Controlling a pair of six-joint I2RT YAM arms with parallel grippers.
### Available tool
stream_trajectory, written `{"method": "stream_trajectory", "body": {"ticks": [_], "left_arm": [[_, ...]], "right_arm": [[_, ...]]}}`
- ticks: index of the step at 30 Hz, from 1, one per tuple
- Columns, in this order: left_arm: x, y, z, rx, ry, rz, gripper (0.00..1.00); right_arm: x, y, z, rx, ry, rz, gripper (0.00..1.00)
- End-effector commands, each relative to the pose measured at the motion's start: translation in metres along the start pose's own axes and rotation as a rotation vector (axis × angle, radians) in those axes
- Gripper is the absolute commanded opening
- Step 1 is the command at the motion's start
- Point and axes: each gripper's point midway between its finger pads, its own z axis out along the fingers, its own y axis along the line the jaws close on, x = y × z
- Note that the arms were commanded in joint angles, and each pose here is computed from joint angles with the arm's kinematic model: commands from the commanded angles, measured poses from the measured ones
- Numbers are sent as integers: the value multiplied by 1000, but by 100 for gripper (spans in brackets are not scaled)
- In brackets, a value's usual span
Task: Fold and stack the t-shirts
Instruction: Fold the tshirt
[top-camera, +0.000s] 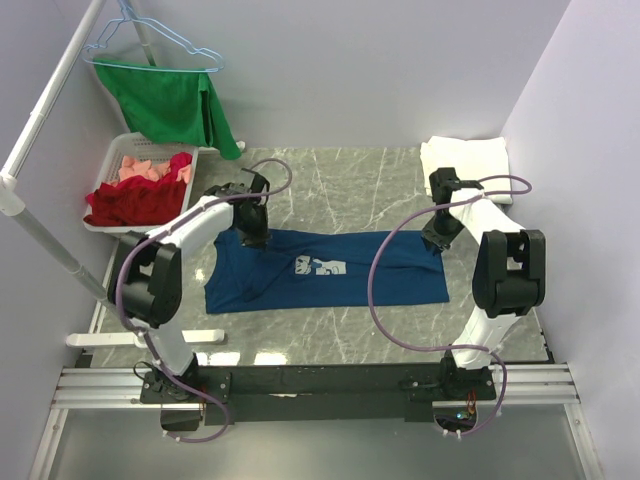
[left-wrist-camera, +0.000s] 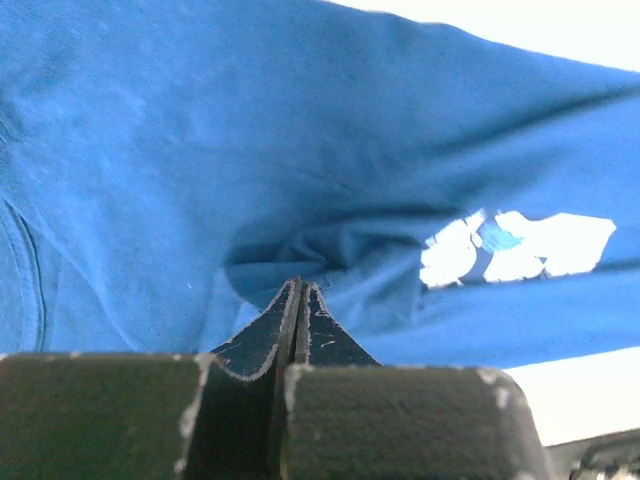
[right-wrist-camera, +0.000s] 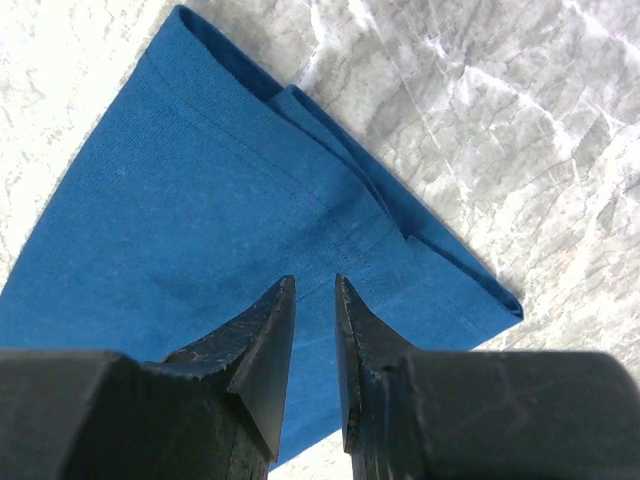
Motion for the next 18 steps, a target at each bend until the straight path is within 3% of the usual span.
{"method": "stream_trajectory", "body": {"ticks": [1,18], "left_arm": [[10,-13,-25,66,-2,73,1],[73,-33,-51,145,94,192,1]], "right_arm": [[-3,8,-1,-5,-21,12,30],[8,9,2,3,-12,-5,29]]}}
